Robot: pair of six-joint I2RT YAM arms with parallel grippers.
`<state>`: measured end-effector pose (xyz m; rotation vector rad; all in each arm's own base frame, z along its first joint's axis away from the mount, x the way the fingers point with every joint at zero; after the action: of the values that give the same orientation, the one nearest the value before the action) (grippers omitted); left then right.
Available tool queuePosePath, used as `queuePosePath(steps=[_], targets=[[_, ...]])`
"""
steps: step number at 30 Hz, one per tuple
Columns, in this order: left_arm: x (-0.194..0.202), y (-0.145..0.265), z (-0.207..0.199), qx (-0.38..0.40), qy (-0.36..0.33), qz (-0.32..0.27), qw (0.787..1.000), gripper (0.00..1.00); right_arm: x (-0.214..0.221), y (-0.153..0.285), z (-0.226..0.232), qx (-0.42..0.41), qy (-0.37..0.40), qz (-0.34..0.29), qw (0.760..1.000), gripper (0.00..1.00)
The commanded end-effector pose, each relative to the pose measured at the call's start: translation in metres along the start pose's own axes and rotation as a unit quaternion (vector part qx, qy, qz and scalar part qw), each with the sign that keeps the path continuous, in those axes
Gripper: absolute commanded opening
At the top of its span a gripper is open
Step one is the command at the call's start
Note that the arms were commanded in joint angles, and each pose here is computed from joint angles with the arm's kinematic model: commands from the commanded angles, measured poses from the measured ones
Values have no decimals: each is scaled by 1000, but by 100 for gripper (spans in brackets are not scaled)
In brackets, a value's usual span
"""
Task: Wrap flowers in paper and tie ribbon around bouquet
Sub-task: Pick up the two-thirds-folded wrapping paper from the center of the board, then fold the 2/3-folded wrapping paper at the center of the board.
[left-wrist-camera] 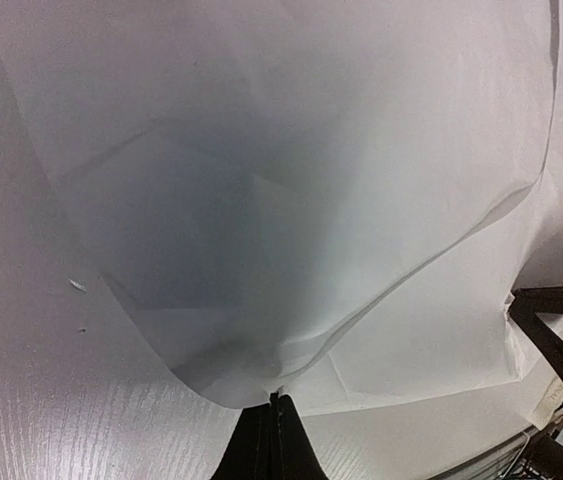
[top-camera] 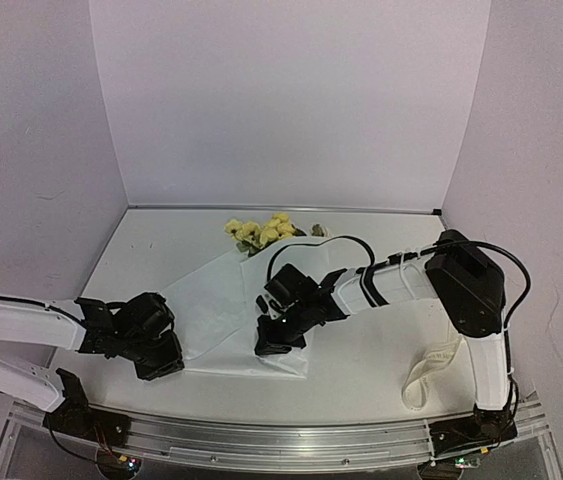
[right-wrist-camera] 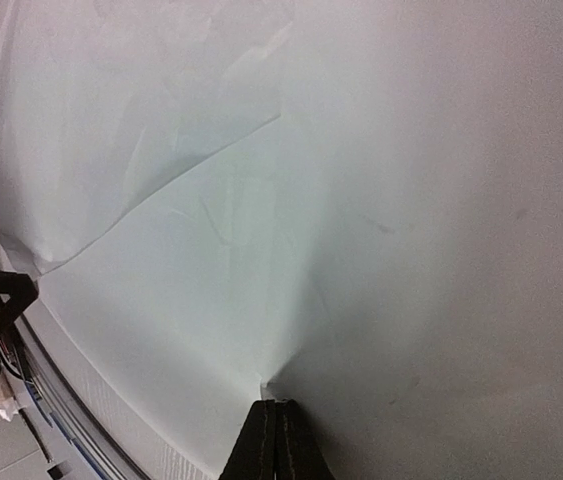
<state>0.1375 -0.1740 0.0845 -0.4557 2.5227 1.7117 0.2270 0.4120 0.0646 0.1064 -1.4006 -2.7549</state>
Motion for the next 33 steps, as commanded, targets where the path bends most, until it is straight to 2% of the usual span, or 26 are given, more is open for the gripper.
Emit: queuePosePath(steps=[1,11,25,33], targets=[[-13,12,-14,23,-21,-38,999,0,4,-10,-15,54,16,-2,998,0],[-12,12,-13,25,-28,-38,999,0,12,-8,-5,76,61,11,995,6],[-10,6,-9,12,-22,-32,999,0,18,41,35,33,112,37,992,7],[-10,6,-9,11,-21,-33,999,0,26,48,24,55,126,40,990,9]])
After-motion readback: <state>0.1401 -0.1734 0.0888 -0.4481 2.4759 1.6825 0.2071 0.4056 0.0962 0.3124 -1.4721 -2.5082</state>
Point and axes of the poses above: each gripper's point midway between its finger pads, its own y axis back along the fingers, its own z axis along the line the jaws close on, x = y × z, the point moved 7 cm from there along y, back along the fingers, and after that the axes turned 13 degrees about -y, right-handed, at the moved point
